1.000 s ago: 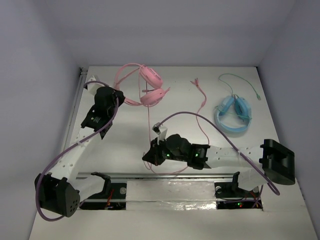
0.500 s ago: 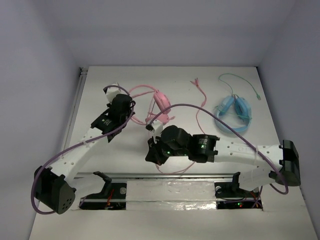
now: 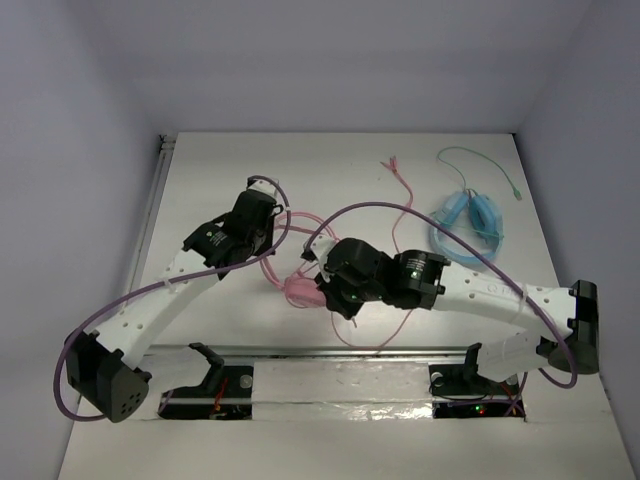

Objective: Wrap the headphones

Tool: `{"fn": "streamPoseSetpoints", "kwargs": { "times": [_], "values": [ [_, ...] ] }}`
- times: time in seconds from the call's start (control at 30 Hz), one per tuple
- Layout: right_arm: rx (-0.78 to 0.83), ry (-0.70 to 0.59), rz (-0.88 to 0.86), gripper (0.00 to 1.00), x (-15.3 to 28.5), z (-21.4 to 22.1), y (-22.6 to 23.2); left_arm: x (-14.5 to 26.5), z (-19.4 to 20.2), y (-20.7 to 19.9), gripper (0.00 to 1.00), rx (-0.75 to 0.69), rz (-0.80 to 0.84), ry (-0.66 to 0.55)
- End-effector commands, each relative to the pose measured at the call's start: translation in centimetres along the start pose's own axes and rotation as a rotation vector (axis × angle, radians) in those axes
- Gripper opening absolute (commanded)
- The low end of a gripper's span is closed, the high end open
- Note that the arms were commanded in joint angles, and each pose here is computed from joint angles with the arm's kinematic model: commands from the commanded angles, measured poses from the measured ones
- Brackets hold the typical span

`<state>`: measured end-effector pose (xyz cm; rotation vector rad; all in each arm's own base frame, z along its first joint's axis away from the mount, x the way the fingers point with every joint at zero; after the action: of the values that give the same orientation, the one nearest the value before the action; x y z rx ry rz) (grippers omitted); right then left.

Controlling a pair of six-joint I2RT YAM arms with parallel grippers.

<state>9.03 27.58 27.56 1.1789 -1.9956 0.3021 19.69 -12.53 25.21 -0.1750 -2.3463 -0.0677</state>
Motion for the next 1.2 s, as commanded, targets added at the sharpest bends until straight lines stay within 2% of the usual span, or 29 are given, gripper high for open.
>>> {"fn": "streamPoseSetpoints", "kwargs": {
  "times": [0.0, 0.1, 0.37, 0.53, 0.63, 0.73, 0.9, 1.03, 1.17],
  "values": [
    [0.062, 0.033, 0.082, 0.00, 2.2, -0.1, -1.3, 2.1, -1.7, -0.5, 0.00, -0.046, 0.093, -0.050],
    [0.010, 0.014, 0.206, 0.00, 2.9, -0.7, -3.4, 1.8, -1.0, -0.4, 0.00, -0.083, 0.112, -0.033],
    [-0.011, 0.044, 0.342, 0.00, 2.6, -1.9, -5.5, 1.3, -0.5, -0.8, 0.00, -0.122, 0.120, -0.025],
    [-0.028, 0.018, 0.423, 0.00, 3.0, -2.3, -6.9, 1.5, -0.1, -1.5, 0.00, -0.151, 0.214, -0.017],
    [-0.039, -0.019, 0.469, 0.00, 3.9, -2.6, -7.7, 1.5, -0.1, -1.3, 0.00, -0.148, 0.192, -0.008],
    [-0.058, -0.050, 0.503, 0.05, 4.5, -3.0, -8.4, 1.2, 0.1, -1.4, 0.00, -0.155, 0.171, 0.006],
    [-0.076, -0.021, 0.549, 0.10, 3.9, -2.6, -8.7, 1.0, -0.3, -1.4, 0.00, -0.150, 0.139, -0.001],
    [-0.105, -0.052, 0.584, 0.14, 4.0, -2.4, -9.2, 1.4, -0.5, -2.4, 0.00, -0.150, 0.274, -0.013],
    [-0.163, -0.149, 0.604, 0.20, 4.1, -2.9, -10.5, 2.2, -1.0, -2.9, 0.00, -0.141, 0.356, -0.052]
  ]
}}
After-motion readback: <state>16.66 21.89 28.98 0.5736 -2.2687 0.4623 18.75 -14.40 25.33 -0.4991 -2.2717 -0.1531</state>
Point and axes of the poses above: each gripper's point midway between its finger pads, its own x axis back along the fingers, its own y axis along the line the jaws close on, z = x × y, the point moved 10 cm from there along x, back along the fingers
